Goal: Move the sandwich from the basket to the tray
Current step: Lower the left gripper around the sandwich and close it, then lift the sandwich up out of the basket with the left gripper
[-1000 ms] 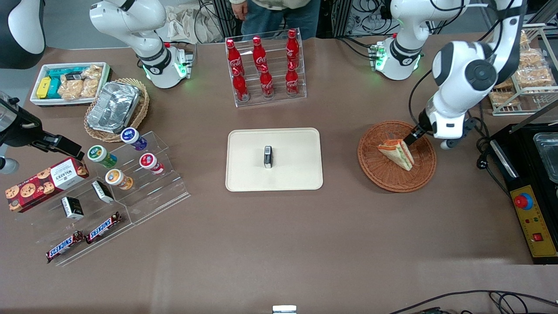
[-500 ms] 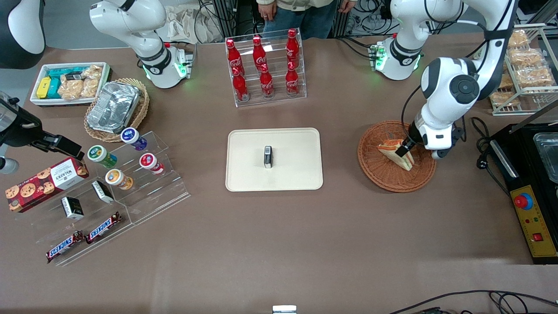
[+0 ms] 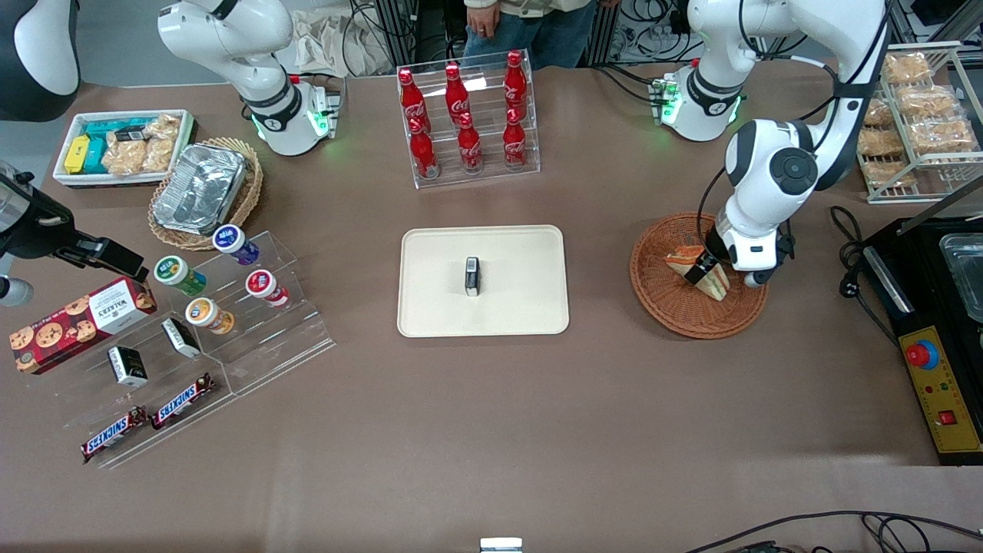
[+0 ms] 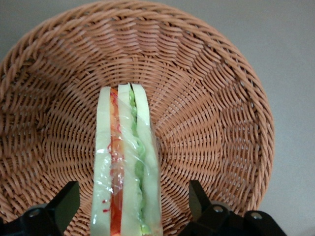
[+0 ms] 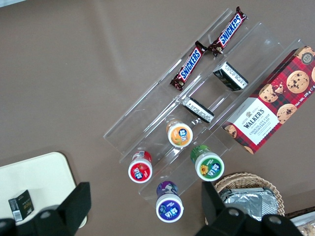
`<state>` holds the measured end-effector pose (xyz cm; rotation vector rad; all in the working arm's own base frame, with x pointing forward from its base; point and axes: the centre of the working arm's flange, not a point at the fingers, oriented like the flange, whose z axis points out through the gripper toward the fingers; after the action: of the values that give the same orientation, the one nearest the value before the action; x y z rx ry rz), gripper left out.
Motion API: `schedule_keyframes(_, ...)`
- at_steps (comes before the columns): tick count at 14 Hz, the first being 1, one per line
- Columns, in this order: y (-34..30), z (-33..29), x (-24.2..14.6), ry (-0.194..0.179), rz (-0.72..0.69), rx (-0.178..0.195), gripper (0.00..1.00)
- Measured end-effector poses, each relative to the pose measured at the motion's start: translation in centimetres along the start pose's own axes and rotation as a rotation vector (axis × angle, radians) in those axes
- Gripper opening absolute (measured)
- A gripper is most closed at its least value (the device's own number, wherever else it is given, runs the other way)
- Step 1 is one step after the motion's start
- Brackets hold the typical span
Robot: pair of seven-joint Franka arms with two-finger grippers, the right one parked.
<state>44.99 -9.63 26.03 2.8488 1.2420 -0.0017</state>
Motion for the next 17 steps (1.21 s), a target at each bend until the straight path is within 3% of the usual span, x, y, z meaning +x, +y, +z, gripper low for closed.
schedule_keyframes(4, 1.8, -0.9, -1.2, 0.019, -0.049, -0.018, 0.52)
schedule_keyframes(6, 2.5, -1.9, -0.9, 0.015, -0.048, 0.005, 0.33)
schedule_keyframes(11, 6.3, -9.8, 1.1, -0.036, -0.003, 0.135, 0.23)
schedule_keyframes(13, 7.8, -14.7, 1.8, -0.048, 0.047, 0.154, 0.15)
schedule_keyframes(17, 9.4, -24.8, 1.9, -0.087, 0.169, 0.162, 0.15)
